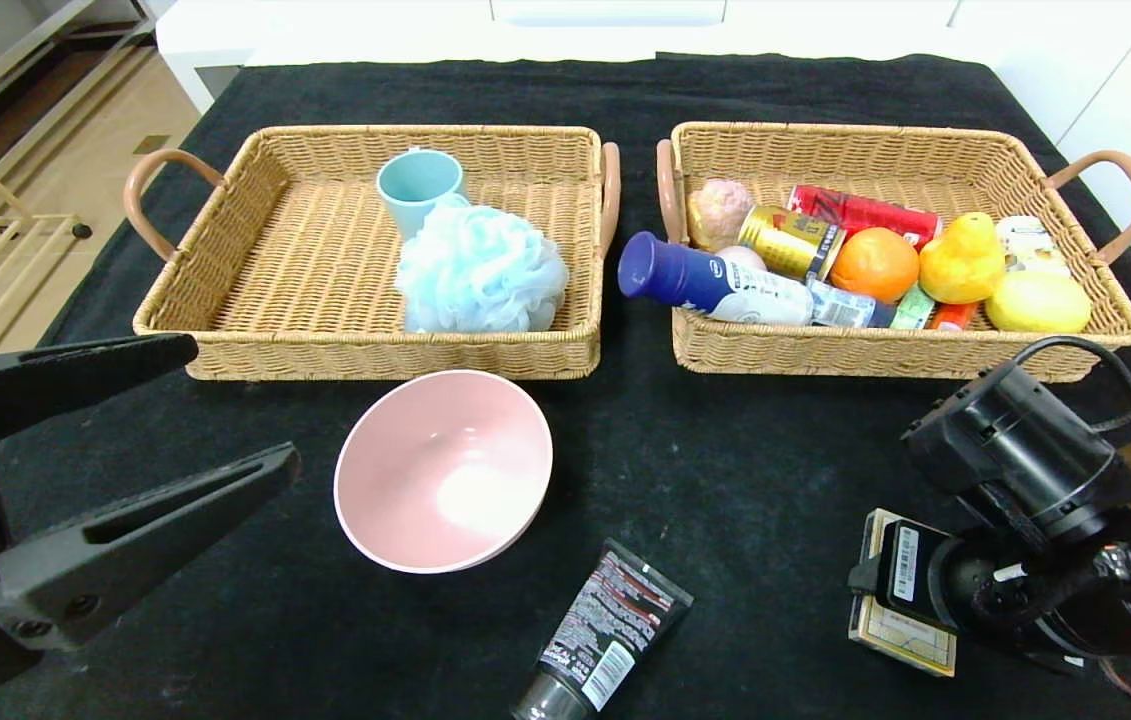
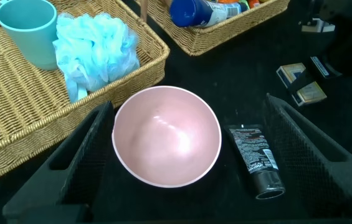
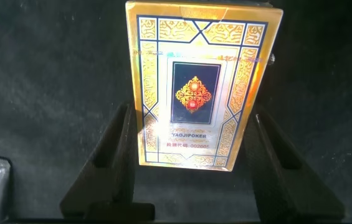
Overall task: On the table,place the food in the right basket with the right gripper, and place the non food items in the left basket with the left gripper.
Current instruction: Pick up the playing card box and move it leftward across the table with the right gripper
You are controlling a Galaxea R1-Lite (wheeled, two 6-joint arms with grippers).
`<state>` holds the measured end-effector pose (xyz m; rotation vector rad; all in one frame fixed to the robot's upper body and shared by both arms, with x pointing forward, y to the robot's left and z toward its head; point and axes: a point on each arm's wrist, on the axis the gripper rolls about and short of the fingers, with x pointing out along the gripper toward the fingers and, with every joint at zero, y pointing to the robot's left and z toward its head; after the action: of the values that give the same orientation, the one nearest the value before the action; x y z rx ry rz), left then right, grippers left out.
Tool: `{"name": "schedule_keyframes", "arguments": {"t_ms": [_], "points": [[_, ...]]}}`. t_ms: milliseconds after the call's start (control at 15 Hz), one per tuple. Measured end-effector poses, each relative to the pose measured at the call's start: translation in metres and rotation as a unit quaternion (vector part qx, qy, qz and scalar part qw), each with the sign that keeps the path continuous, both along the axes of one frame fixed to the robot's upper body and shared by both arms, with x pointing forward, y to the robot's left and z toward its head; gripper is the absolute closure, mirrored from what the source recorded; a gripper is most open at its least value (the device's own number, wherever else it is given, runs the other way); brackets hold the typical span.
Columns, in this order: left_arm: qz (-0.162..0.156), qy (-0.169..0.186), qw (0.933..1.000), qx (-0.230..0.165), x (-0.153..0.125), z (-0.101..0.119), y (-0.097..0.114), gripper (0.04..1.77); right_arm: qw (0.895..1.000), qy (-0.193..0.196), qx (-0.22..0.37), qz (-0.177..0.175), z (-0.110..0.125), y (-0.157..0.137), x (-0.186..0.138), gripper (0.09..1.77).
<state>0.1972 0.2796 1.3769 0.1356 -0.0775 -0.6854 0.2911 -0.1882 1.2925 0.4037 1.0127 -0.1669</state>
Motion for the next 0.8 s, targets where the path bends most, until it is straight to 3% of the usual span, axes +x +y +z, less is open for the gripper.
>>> {"name": "schedule_keyframes", "arguments": {"t_ms": [200,467,800], "points": [[0.0,-0.001,1.0,0.0,0.0,0.0,0.0,0.09,1.0,-0.019,0.012,0.021,0.014,0.0,-0.008,0.8],[0.0,0.0,1.0,0.0,0.0,0.0,0.0,0.09,0.995,-0.067,0.01,0.077,0.04,-0.001,-0.016,0.8],[0.001,0.001,1.0,0.0,0.001,0.0,0.0,0.09,0.982,-0.116,0.016,0.146,0.066,0.027,-0.017,0.8]]}}
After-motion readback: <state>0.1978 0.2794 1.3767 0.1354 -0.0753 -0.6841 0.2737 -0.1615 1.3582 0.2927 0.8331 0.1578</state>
